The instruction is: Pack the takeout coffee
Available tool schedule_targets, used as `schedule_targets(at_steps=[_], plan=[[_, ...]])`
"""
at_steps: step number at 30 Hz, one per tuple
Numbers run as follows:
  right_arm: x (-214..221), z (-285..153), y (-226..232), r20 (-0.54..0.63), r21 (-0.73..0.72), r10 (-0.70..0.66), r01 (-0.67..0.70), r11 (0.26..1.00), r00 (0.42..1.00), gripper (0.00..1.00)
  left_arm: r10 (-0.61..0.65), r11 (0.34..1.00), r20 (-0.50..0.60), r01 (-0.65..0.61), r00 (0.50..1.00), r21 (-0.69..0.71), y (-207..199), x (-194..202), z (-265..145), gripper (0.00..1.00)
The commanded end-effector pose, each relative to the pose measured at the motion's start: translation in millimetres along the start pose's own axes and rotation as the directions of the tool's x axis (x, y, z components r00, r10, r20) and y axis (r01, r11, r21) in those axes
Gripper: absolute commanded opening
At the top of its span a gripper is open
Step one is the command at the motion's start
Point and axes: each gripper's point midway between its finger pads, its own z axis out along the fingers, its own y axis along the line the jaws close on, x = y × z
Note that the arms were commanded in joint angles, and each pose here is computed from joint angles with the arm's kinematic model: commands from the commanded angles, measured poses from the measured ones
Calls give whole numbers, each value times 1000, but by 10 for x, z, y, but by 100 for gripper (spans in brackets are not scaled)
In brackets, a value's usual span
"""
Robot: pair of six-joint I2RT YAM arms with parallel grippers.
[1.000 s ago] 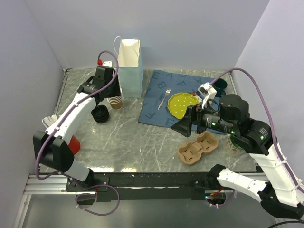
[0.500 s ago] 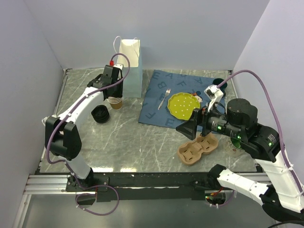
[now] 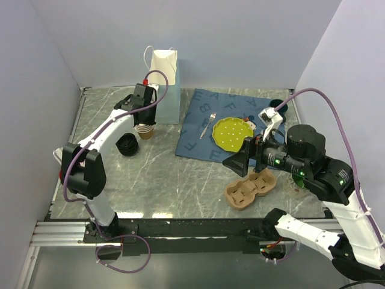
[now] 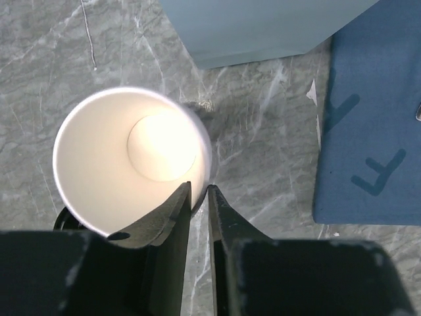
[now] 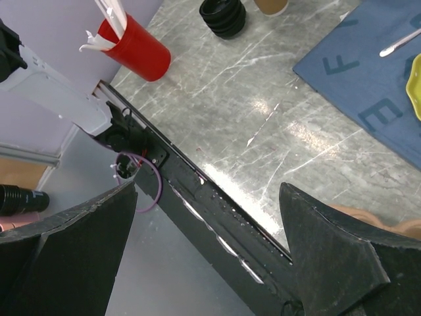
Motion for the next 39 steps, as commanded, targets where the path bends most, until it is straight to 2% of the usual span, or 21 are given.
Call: schedule_targets(at_steps=[1,3,7,11,18,21,28,33,35,39], plan=[[-122,-22,3,49,7,-19,19,1000,999,97,10,999,50,-12,999,29,-67,-220,-25,15],[-121,-13,-11,48,13,-19,18,1000,999,97,10,999,48,-12,999,33,-81,-232,-29,13],[-119,16,-20,46,15,-18,17,1000,999,98,13,1000,37,-13,999,20,-50,-208,-40,1],[-131,45,-22,47,14,-18,18,1000,999,98,23,1000,23,-23,999,17,-36,-158,-48,1],[-172,140,-5,34,5,-24,24,1000,999,98,32,999,59,-32,998,0,-37,-335,-175,1],[-180,186,-6,29,2,-28,28,1000,999,98,56,998,68,-53,996,-46,-90,-418,-254,1],[-218,267,29,28,-18,-22,22,1000,999,98,73,993,21,-71,997,-93,-80,-334,-179,1],[-213,296,12,22,-12,-25,25,1000,999,98,82,982,44,-73,996,-173,-98,-426,-254,1],[-219,300,13,25,-13,-26,26,1000,999,98,81,978,-41,-87,996,-192,-118,-245,-143,1],[-253,296,38,25,-16,-25,25,1000,999,98,56,953,-84,-78,995,-293,-25,-184,-136,1]])
